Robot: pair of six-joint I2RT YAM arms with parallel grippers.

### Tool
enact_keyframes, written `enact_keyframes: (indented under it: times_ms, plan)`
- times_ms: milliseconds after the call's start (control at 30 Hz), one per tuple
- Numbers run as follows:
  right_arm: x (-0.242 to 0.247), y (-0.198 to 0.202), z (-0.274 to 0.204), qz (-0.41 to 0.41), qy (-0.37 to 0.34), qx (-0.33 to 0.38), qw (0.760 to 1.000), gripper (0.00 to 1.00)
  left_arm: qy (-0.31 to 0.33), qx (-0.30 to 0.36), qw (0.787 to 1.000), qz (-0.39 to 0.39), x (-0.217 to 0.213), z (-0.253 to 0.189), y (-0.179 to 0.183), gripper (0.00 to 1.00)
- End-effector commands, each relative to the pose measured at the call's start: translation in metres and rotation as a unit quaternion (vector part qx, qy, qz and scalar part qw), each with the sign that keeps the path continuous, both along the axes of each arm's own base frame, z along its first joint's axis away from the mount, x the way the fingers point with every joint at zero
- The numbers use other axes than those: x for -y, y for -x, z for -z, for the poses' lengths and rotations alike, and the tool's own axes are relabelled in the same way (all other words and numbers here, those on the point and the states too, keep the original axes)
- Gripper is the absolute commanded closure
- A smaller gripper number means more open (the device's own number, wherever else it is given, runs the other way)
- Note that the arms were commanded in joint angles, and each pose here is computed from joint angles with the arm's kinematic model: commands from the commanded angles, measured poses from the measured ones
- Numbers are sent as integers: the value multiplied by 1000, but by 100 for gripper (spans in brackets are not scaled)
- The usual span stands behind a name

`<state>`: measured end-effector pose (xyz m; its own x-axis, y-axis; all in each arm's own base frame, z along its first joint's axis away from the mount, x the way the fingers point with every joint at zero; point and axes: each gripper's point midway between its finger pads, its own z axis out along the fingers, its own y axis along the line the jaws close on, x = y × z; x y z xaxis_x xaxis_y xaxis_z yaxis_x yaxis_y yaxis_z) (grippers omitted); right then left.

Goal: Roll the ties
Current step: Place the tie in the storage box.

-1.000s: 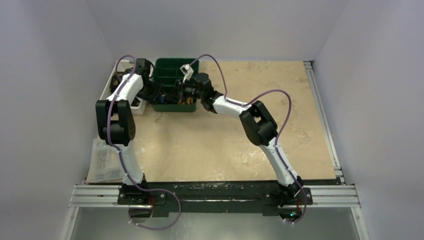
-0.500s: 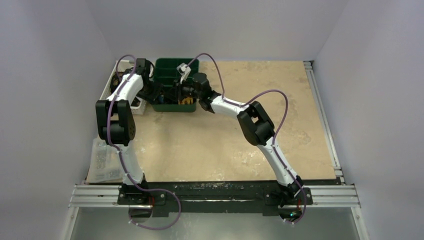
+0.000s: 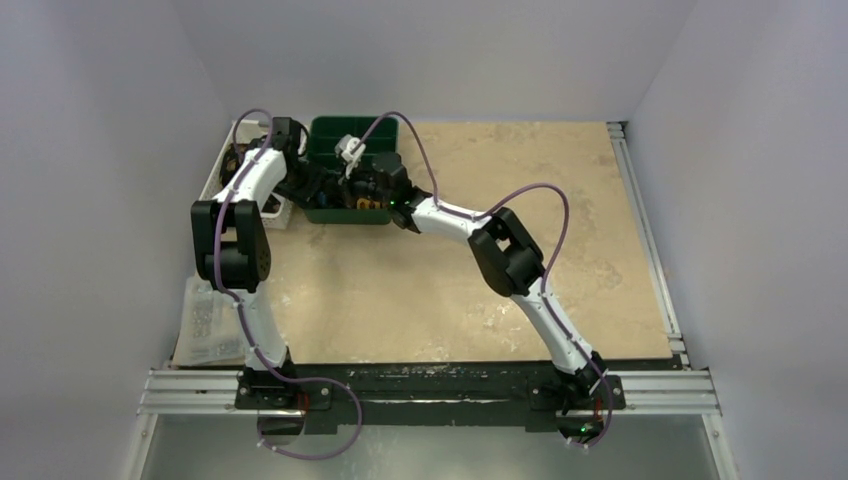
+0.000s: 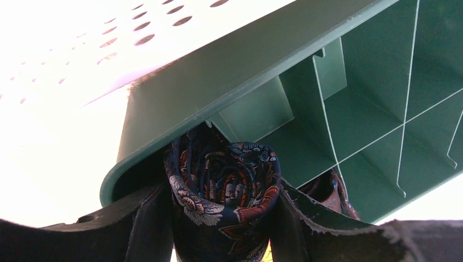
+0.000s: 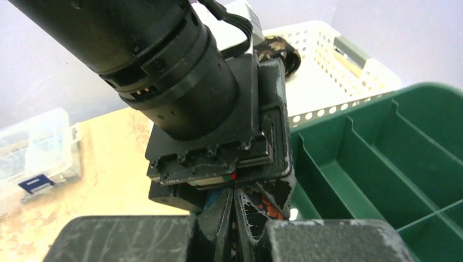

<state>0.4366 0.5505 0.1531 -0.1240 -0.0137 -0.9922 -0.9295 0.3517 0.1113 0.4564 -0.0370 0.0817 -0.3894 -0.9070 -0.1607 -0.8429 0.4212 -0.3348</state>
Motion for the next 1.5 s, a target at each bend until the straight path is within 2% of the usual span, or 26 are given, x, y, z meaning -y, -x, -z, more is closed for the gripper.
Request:
enact_keyframes:
  times_ms: [0, 233, 600, 833, 967, 1033, 1133, 1167, 1200, 1300, 1467]
  plan:
    - [-10, -12, -23, 21, -2, 92, 996, 95, -21, -65, 997, 17, -6, 21, 34, 47]
    - [-8, -8, 17, 1, 62, 105, 993, 98, -19, -61, 998, 19, -3, 17, 33, 45]
    - [-5, -2, 43, -54, 150, 137, 978, 100, -23, -55, 998, 32, -3, 11, 33, 39]
    - [2, 2, 56, -73, 192, 153, 967, 100, -19, -47, 998, 44, 1, 7, 30, 29]
    - [4, 1, 60, -78, 206, 163, 962, 100, -19, -37, 998, 45, 1, 0, 27, 27]
    - [5, 0, 62, -75, 212, 165, 960, 100, -20, -33, 998, 45, 1, -2, 25, 39]
    - [4, 0, 62, -74, 212, 168, 960, 100, -16, -29, 998, 44, 3, -5, 23, 62]
    - [4, 0, 62, -74, 212, 169, 960, 100, -14, -26, 999, 44, 4, -6, 22, 67]
    - [5, 0, 63, -74, 214, 169, 959, 100, -14, -24, 999, 45, 4, -7, 21, 68]
    - [5, 0, 65, -73, 217, 172, 958, 100, -19, -10, 998, 56, 7, -16, 16, 52]
    - [6, 0, 67, -74, 226, 182, 954, 100, -22, -4, 998, 59, 7, -24, 14, 48]
